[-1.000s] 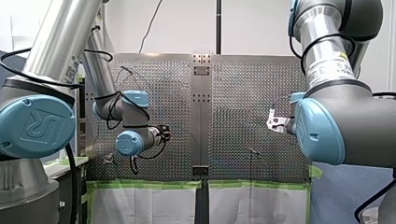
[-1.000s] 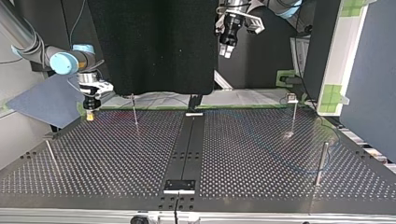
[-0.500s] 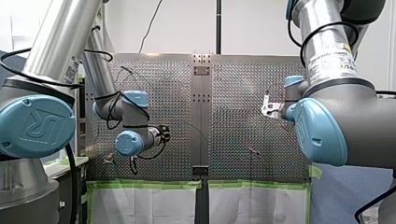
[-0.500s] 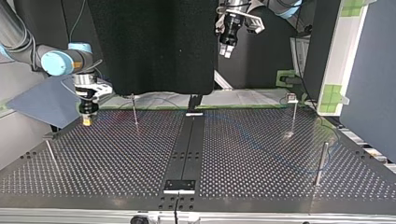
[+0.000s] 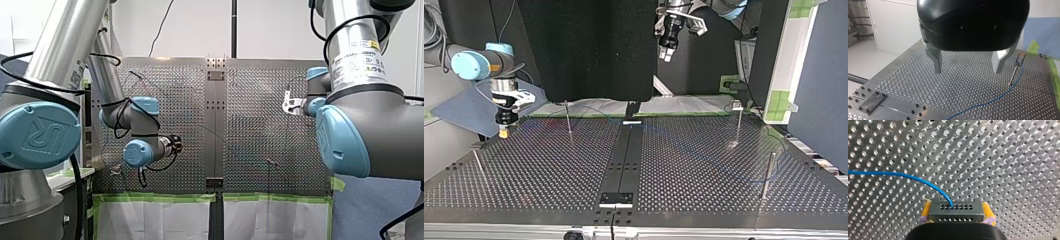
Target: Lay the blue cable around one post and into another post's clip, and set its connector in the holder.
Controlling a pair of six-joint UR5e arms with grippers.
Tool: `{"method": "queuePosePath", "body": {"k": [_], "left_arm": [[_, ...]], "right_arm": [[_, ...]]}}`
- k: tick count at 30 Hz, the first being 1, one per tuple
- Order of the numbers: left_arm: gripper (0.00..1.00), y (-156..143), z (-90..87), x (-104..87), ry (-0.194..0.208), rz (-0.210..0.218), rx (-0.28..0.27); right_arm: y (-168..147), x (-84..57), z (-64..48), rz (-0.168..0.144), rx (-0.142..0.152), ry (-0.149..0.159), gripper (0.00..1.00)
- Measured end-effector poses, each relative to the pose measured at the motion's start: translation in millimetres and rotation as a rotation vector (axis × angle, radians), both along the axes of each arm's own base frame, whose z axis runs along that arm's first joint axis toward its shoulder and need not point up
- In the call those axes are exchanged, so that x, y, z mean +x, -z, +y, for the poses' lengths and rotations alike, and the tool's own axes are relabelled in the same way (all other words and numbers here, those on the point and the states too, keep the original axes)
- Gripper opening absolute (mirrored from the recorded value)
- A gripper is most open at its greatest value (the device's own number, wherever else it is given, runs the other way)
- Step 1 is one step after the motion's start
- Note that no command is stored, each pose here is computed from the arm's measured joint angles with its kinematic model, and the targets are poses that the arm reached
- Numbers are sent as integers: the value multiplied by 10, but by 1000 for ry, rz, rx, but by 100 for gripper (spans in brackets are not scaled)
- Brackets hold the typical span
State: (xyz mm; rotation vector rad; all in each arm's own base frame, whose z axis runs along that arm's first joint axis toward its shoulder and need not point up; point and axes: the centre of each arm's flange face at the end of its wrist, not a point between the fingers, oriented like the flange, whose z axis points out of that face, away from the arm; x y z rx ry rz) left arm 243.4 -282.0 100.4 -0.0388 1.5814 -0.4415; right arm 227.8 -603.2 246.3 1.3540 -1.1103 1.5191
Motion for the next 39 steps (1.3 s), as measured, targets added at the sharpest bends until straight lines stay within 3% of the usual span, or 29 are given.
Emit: {"method": "queuePosePath", "body": {"k": [21,32,39], "left_arm": [[100,9,7,16,-2,17,20],[100,20,7,18,-3,31,40],[100,26,11,15,-6,38,46]], "right_arm": [[-81,-249,-89,21,35,38,0],[-192,-366,-163,28,57,20,0],[-361,-458,-208,28,51,15,0]]}}
